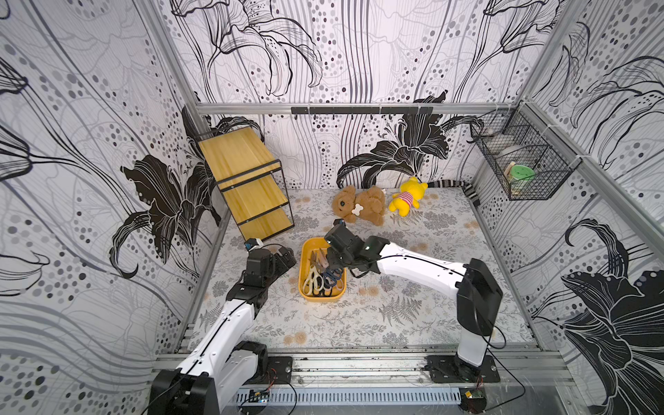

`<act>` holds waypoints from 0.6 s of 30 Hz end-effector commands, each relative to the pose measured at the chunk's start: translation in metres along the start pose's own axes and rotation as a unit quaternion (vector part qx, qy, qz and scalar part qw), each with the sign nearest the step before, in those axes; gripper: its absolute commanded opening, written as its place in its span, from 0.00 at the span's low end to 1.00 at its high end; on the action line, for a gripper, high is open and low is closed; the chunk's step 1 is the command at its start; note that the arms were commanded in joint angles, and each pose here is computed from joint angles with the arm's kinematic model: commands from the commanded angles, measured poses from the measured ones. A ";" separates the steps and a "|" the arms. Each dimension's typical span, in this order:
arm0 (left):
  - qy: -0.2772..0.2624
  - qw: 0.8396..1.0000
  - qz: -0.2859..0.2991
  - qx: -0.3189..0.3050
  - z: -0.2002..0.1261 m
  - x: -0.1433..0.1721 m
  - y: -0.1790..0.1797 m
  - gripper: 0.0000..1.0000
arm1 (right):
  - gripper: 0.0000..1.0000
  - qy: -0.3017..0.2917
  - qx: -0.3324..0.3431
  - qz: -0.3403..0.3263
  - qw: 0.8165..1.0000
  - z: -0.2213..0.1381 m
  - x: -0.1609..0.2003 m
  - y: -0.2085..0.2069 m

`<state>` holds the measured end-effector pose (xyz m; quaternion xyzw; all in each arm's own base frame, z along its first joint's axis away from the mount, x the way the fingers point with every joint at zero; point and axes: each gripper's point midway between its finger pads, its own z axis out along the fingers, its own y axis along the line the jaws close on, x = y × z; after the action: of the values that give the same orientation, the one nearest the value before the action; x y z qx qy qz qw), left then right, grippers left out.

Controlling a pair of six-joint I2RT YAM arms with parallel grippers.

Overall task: Put the scissors into the storage box
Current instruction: Place the scissors in the storage box, then reset both arms

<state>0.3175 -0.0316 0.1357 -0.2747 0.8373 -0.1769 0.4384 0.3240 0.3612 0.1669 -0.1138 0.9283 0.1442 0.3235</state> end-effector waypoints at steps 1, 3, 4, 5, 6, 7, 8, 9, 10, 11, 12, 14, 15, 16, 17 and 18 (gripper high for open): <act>-0.112 0.992 0.059 0.004 -0.003 -0.042 -0.006 0.97 | 0.37 -0.045 0.107 -0.064 0.991 -0.017 -0.028 -0.101; -0.153 0.984 0.088 -0.002 -0.005 -0.054 -0.005 0.97 | 0.37 -0.062 0.126 -0.056 0.989 -0.026 -0.032 -0.154; -0.173 0.979 0.107 -0.009 -0.005 -0.061 -0.004 0.97 | 0.37 -0.071 0.135 -0.052 0.987 -0.029 -0.032 -0.179; -0.187 0.975 0.120 -0.020 -0.005 -0.066 -0.002 0.97 | 0.37 -0.077 0.144 -0.049 0.985 -0.031 -0.030 -0.202; -0.204 0.969 0.134 -0.030 -0.005 -0.071 0.000 0.97 | 0.37 -0.082 0.158 -0.047 0.983 -0.034 -0.028 -0.228; -0.216 0.964 0.148 -0.040 -0.003 -0.075 0.002 0.97 | 0.37 -0.086 0.178 -0.047 0.979 -0.035 -0.024 -0.253; -0.225 0.960 0.160 -0.049 -0.001 -0.077 0.004 0.97 | 0.37 -0.092 0.196 -0.047 0.975 -0.036 -0.021 -0.273; -0.231 0.956 0.173 -0.055 0.003 -0.077 0.007 0.97 | 0.37 -0.093 0.213 -0.046 0.971 -0.035 -0.014 -0.295; -0.236 0.952 0.186 -0.055 0.007 -0.077 0.007 0.97 | 0.37 -0.094 0.228 -0.041 0.968 -0.033 -0.008 -0.315; -0.237 0.951 0.193 -0.056 0.012 -0.076 0.007 0.97 | 0.37 -0.097 0.234 -0.033 0.967 -0.030 -0.004 -0.330; -0.240 0.950 0.195 -0.051 0.015 -0.077 0.006 0.97 | 0.37 -0.099 0.231 -0.023 0.968 -0.025 0.002 -0.343; -0.244 0.948 0.200 -0.044 0.022 -0.075 0.006 0.97 | 0.37 -0.107 0.219 -0.009 0.970 -0.016 0.011 -0.361; -0.251 0.946 0.200 -0.038 0.024 -0.075 0.005 0.97 | 0.36 -0.122 0.220 -0.008 0.968 -0.013 0.013 -0.369; -0.259 0.944 0.201 -0.031 0.025 -0.074 0.004 0.97 | 0.36 -0.138 0.218 -0.013 0.966 -0.010 0.015 -0.374; -0.266 0.942 0.203 -0.028 0.025 -0.074 0.005 0.97 | 0.36 -0.161 0.217 -0.021 0.962 -0.010 0.012 -0.375; -0.267 0.941 0.207 -0.027 0.027 -0.071 0.007 0.97 | 0.36 -0.187 0.217 -0.032 0.957 -0.012 0.012 -0.376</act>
<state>0.3653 0.0120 0.1325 -0.1551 0.7827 0.0132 0.6027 0.4002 -0.0057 0.0693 -0.0001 0.9074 -0.0720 0.4141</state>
